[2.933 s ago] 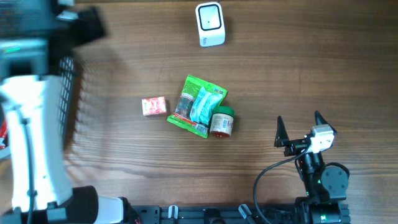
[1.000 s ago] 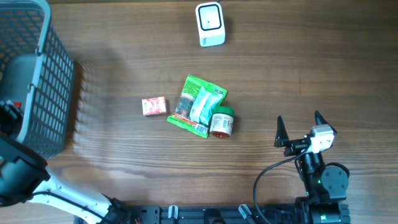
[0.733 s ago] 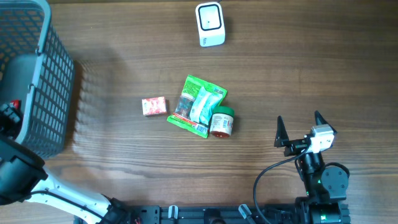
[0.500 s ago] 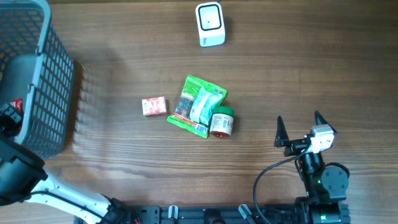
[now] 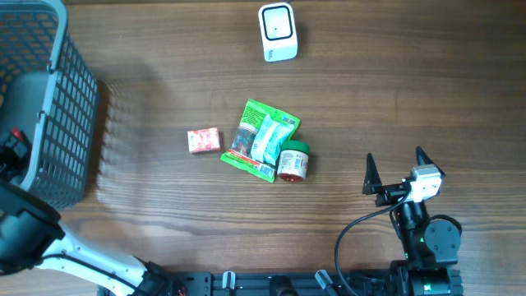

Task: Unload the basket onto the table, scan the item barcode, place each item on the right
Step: 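Grasp the red stick snack with the left gripper and lift it out, then lower the red stick onto the table beside the Kleenex pack and release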

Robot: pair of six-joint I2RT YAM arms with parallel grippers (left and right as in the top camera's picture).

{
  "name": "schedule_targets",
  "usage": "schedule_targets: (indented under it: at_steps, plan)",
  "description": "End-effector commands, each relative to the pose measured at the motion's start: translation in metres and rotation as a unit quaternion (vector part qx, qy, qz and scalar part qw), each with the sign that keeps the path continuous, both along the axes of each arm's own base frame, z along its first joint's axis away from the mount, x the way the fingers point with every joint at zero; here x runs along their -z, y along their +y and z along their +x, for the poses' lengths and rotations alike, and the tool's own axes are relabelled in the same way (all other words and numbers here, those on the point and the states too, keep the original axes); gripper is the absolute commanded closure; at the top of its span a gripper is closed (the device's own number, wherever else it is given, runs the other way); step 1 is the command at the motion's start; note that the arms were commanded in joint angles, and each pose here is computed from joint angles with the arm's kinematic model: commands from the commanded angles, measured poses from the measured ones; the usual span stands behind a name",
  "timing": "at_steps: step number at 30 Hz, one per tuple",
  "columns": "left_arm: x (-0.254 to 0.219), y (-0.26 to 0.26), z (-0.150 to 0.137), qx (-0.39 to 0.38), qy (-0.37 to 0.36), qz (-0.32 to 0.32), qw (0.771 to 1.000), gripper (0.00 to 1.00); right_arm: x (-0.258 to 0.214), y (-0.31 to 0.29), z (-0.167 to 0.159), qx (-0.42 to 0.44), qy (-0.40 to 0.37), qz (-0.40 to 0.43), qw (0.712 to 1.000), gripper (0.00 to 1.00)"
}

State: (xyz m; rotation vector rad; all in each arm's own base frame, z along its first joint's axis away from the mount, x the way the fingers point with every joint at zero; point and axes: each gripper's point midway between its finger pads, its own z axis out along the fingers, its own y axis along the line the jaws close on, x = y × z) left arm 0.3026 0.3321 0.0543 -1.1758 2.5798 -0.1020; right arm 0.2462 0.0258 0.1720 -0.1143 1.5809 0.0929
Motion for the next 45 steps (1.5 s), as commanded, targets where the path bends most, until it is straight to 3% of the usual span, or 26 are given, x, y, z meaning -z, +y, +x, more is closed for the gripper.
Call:
schedule_targets:
  at_steps: [1,6,10,18,25,35,45]
  plan:
    - [-0.11,-0.001,0.028,0.001,-0.106,0.078,0.991,0.94,-0.001,0.001,0.0,-0.004,-0.004,-0.005,1.0,0.0]
    - [-0.205,-0.026,0.033,-0.01,-0.191,0.143,0.971,0.96,-0.001,0.001,0.0,-0.004,-0.004,-0.006,1.0,0.0]
    - [-0.263,-0.072,0.031,-0.001,-0.251,0.15,0.956,0.96,-0.001,0.001,0.0,-0.004,-0.004,-0.006,1.0,0.0]
    - [-0.3,-0.198,0.026,0.117,-0.281,0.108,0.947,0.96,-0.001,0.001,0.0,-0.004,-0.004,-0.005,1.0,0.0]
    - [-0.246,-0.274,0.029,0.211,-0.189,0.039,0.958,0.95,-0.001,0.001,0.0,-0.004,-0.004,-0.005,1.0,0.0]
    - [-0.091,-0.344,0.038,0.297,-0.043,-0.044,0.953,0.95,-0.001,0.001,0.0,-0.004,-0.004,-0.006,1.0,0.0]
    - [0.004,-0.346,0.042,0.315,0.054,0.003,0.948,0.94,-0.001,0.001,0.0,-0.004,-0.004,-0.006,1.0,0.0]
